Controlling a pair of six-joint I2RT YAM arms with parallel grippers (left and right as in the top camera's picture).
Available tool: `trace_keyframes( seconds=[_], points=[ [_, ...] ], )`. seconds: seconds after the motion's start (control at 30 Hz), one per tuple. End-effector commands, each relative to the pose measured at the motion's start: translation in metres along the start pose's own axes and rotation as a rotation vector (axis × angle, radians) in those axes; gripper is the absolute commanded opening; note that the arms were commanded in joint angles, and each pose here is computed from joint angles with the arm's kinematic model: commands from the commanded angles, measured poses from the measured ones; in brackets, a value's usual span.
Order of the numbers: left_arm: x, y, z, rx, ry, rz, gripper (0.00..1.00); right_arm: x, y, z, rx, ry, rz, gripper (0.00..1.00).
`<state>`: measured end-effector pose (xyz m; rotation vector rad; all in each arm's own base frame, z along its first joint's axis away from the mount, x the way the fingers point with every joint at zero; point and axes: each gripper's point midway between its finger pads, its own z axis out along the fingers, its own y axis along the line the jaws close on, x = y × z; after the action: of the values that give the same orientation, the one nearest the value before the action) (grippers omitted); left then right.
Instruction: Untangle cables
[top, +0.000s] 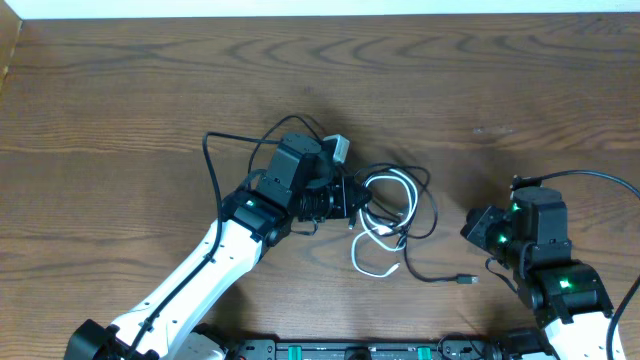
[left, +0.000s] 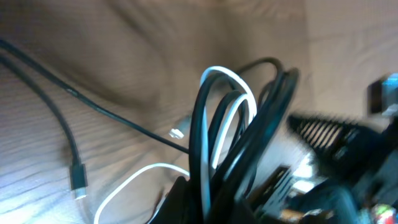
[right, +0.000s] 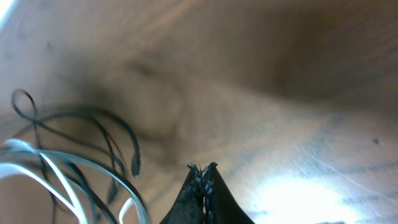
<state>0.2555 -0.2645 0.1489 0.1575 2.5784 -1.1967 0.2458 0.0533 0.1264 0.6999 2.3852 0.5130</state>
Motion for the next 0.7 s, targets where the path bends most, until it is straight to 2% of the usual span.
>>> trace_keyframes(
  seconds=[0.0,0.13,0.33,0.43,0.5,0.67],
  points=[
    [0.006,0.005,-0.002,-0.018,0.021,0.147,0.08,-0.018,0.007,-0.005,-0.013,-0.08,0.05,0.05],
    [0.011,0.009,-0.002,-0.03,0.042,0.185,0.08,-0.009,0.029,-0.006,-0.132,-0.017,0.016,0.16],
    [0.008,0.006,-0.002,-0.023,0.031,0.207,0.08,0.033,0.07,-0.02,-0.403,0.197,-0.202,0.23],
    [0.008,0.006,-0.002,-0.023,0.031,0.207,0.08,0.044,0.076,-0.023,-0.455,0.261,-0.229,0.22],
    [0.009,0.005,-0.002,-0.014,0.035,0.207,0.08,0.048,0.077,-0.022,-0.47,0.289,-0.232,0.17],
    [0.018,-0.014,-0.003,0.097,0.079,0.253,0.08,0.06,0.089,-0.022,-0.56,0.379,-0.249,0.13]
  ],
)
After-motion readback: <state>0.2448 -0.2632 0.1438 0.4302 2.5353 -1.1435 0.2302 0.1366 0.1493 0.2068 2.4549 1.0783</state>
